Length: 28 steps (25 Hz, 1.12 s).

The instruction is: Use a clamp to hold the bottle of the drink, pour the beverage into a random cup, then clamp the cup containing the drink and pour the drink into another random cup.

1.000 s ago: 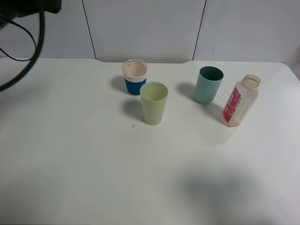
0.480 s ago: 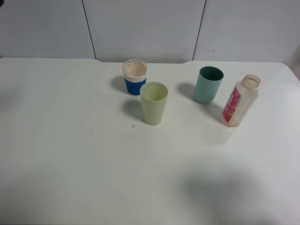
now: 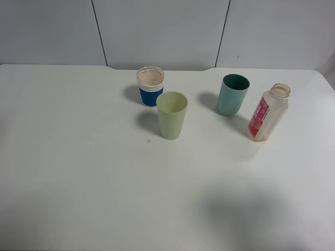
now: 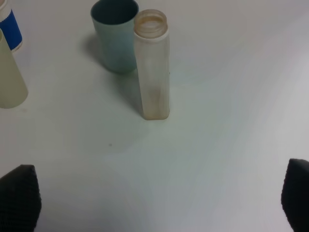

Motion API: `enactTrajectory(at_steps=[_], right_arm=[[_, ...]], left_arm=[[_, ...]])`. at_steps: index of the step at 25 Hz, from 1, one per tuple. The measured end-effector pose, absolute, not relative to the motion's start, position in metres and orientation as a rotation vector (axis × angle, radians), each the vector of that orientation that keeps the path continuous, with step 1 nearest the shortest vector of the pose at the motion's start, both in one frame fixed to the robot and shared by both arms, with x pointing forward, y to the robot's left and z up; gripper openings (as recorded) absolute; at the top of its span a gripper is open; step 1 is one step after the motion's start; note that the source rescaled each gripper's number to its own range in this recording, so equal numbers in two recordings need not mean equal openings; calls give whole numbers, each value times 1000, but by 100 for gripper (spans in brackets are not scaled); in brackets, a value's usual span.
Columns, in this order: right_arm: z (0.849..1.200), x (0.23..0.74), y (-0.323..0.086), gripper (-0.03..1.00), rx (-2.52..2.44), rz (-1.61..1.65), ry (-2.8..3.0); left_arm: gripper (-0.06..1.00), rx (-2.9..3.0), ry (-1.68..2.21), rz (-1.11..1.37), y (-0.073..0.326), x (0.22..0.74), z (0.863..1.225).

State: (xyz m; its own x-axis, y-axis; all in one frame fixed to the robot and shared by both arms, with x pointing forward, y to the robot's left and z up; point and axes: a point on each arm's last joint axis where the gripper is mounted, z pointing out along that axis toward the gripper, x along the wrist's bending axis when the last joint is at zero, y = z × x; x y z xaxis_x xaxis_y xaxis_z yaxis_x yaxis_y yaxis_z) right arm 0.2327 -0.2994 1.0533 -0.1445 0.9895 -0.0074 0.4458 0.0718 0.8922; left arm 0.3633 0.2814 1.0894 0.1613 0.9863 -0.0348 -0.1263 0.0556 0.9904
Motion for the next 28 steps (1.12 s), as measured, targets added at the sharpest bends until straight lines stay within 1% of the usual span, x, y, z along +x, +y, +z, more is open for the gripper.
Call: enactTrajectory(at_steps=[5, 15, 22, 28], right_arm=[[1053, 233, -299, 100, 1443, 1023, 1677], [1053, 233, -299, 100, 1443, 1023, 1677], [1053, 233, -299, 100, 1443, 1023, 1677], [1053, 233, -299, 100, 1443, 1023, 1677]], left_arm=[[89, 1207, 1053, 1095, 287, 329, 1087], [89, 1401, 1169, 1068, 297, 276, 1064], [89, 1481, 1274, 1063, 307, 246, 1070], [89, 1501, 1314, 1037, 308, 239, 1070]])
